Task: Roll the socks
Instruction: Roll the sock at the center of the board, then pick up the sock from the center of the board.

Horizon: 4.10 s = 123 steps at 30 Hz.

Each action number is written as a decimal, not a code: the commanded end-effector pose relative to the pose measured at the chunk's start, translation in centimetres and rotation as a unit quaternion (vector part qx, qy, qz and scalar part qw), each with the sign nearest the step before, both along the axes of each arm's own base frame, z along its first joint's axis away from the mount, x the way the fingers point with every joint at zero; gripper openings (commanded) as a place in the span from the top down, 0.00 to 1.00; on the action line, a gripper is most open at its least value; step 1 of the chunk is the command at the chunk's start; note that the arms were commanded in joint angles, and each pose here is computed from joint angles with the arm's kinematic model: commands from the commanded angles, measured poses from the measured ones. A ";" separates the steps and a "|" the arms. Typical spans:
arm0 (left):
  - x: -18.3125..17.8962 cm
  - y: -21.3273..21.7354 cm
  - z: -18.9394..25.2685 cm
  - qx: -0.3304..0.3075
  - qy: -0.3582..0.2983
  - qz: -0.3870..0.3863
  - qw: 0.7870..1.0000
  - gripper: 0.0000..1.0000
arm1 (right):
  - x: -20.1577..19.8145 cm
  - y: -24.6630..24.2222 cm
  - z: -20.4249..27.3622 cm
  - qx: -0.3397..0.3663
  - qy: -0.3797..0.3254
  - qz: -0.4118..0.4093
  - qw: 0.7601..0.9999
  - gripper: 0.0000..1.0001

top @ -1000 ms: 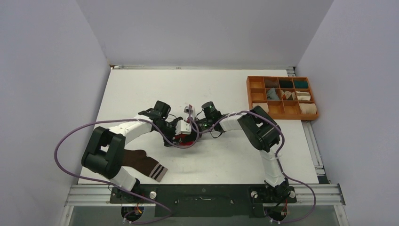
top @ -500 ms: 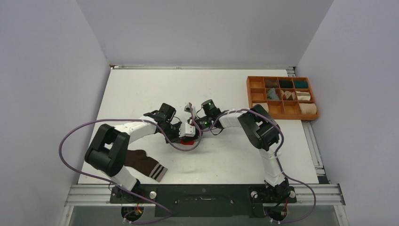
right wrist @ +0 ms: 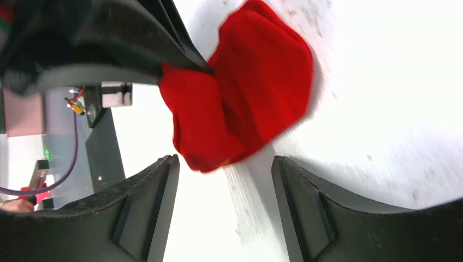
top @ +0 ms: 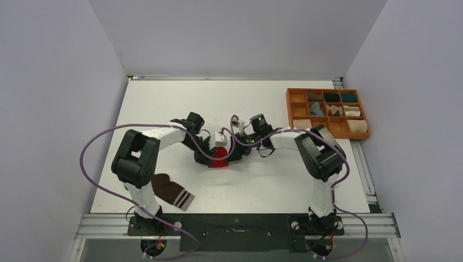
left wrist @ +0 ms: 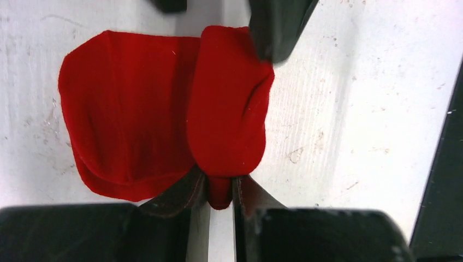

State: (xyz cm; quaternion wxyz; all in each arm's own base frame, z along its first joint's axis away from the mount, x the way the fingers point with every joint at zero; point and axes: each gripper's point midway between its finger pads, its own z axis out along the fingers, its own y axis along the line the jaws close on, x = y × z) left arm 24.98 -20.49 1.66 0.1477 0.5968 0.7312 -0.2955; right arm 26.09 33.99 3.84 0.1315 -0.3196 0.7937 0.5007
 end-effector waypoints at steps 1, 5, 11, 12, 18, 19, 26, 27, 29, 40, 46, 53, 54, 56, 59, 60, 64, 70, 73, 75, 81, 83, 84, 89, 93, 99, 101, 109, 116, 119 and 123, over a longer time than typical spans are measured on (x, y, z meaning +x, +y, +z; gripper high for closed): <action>-3.2 2.5 -1.3 0.040 0.114 0.037 0.992 1.00 | 1.9 -1.1 2.4 0.024 -0.092 -0.034 0.995 0.36; -3.3 2.1 -0.9 0.011 0.124 0.045 0.991 1.00 | 1.7 -2.2 3.3 0.035 -0.139 -0.044 0.989 0.35; -2.2 2.2 -0.4 -0.020 0.179 0.085 0.980 1.00 | -0.7 -1.0 5.3 0.046 -0.385 0.010 0.922 0.25; -2.1 2.2 -0.4 -0.023 0.193 0.090 0.977 1.00 | -0.5 -0.8 5.2 0.017 -0.452 0.019 0.891 0.21; -2.2 2.1 -0.7 -0.021 0.248 0.094 0.964 1.00 | -0.8 3.8 4.9 -0.028 -0.592 0.125 0.796 0.13; -2.1 2.1 -0.7 -0.021 0.247 0.094 0.964 1.00 | -0.7 4.3 4.3 -0.038 -0.597 0.140 0.789 0.13; -2.1 2.3 -0.8 -0.017 0.245 0.093 0.965 1.00 | -1.0 5.6 -0.6 -0.090 -0.573 0.212 0.787 0.32; -2.1 2.2 -0.7 -0.018 0.244 0.092 0.965 1.00 | -1.2 5.4 -1.0 -0.095 -0.568 0.214 0.789 0.41; -2.2 2.2 -0.6 -0.022 0.244 0.087 0.966 1.00 | -1.6 5.2 -1.4 -0.096 -0.562 0.214 0.793 0.57; 1.6 2.2 5.3 -0.130 0.134 0.076 0.980 0.52 | -5.2 3.2 -2.1 -0.148 -0.403 0.181 0.885 0.95; 3.2 3.8 8.0 -0.171 0.011 0.060 0.983 0.48 | -6.6 2.2 -4.2 -0.163 -0.198 0.132 0.958 0.95; 1.7 3.9 6.2 -0.132 -0.117 0.011 0.984 0.40 | -5.9 2.9 -5.3 -0.101 -0.005 0.068 0.993 0.93; 1.6 3.6 6.0 -0.117 -0.141 -0.001 0.983 0.39 | -5.8 3.1 -5.4 -0.092 0.015 0.063 0.994 0.93; 1.9 3.2 5.0 -0.071 -0.195 -0.025 0.978 0.38 | -5.4 3.3 -5.6 -0.077 0.048 0.059 0.994 0.91; 1.9 2.2 3.8 -0.030 -0.230 -0.066 0.971 0.35 | -4.9 3.1 -6.4 -0.073 0.074 0.054 0.993 0.90; 1.9 1.9 3.4 -0.020 -0.236 -0.077 0.969 0.31 | -4.6 3.0 -6.8 -0.074 0.077 0.052 0.993 0.90; 1.9 0.5 1.9 0.011 -0.266 -0.113 0.957 0.24 | -4.0 2.9 -7.5 -0.062 0.095 0.051 0.992 0.89; 1.7 0.1 -0.3 0.061 -0.270 -0.130 0.952 0.33 | -3.7 2.8 -7.9 -0.063 0.087 0.060 0.992 0.85; 0.9 0.3 -0.9 0.078 -0.251 -0.130 0.956 0.66 | -3.1 2.9 -7.3 -0.056 0.074 0.058 0.994 0.76; 0.2 0.5 -1.0 0.085 -0.230 -0.131 0.961 0.81 | -2.3 3.1 -6.3 -0.045 0.058 0.054 0.996 0.67; -1.9 2.0 -2.0 0.115 -0.136 -0.120 0.977 1.00 | 1.5 2.0 -1.4 -0.009 -0.006 0.016 1.000 0.46; -2.7 2.4 -2.4 0.122 -0.102 -0.113 0.981 1.00 | 2.7 0.8 0.2 0.004 -0.022 -0.008 1.000 0.44; -3.0 2.4 -2.5 0.121 -0.083 -0.109 0.983 1.00 | 3.4 0.1 1.1 0.011 -0.034 -0.020 0.999 0.43; -4.3 2.3 -2.3 0.103 0.016 -0.078 0.991 1.00 | 3.8 -2.9 2.8 0.003 -0.080 -0.049 0.996 0.39; -5.1 2.0 -1.9 0.085 0.113 -0.051 0.989 1.00 | 3.3 -5.2 2.9 -0.026 -0.133 -0.086 0.987 0.35; -5.2 1.2 -1.2 0.066 0.213 -0.027 0.974 1.00 | 1.8 -6.4 3.5 -0.056 -0.297 -0.080 0.950 0.28; -5.1 0.9 -1.0 0.061 0.245 -0.020 0.968 1.00 | -0.2 -4.3 4.2 -0.062 -0.402 -0.016 0.913 0.22; -4.2 0.6 -1.3 0.062 0.291 0.006 0.955 1.00 | -1.6 3.6 4.8 -0.060 -0.575 0.133 0.805 0.10; -3.8 0.3 -1.0 0.048 0.291 0.014 0.955 1.00 | -4.1 5.5 0.5 -0.053 -0.529 0.228 0.816 0.10; -3.8 0.2 -1.0 0.045 0.296 0.013 0.954 1.00 | -3.8 5.8 -0.6 -0.069 -0.511 0.221 0.828 0.12; -4.0 0.0 -0.9 0.038 0.304 0.011 0.952 1.00 | -3.6 6.4 -1.4 -0.071 -0.493 0.199 0.844 0.15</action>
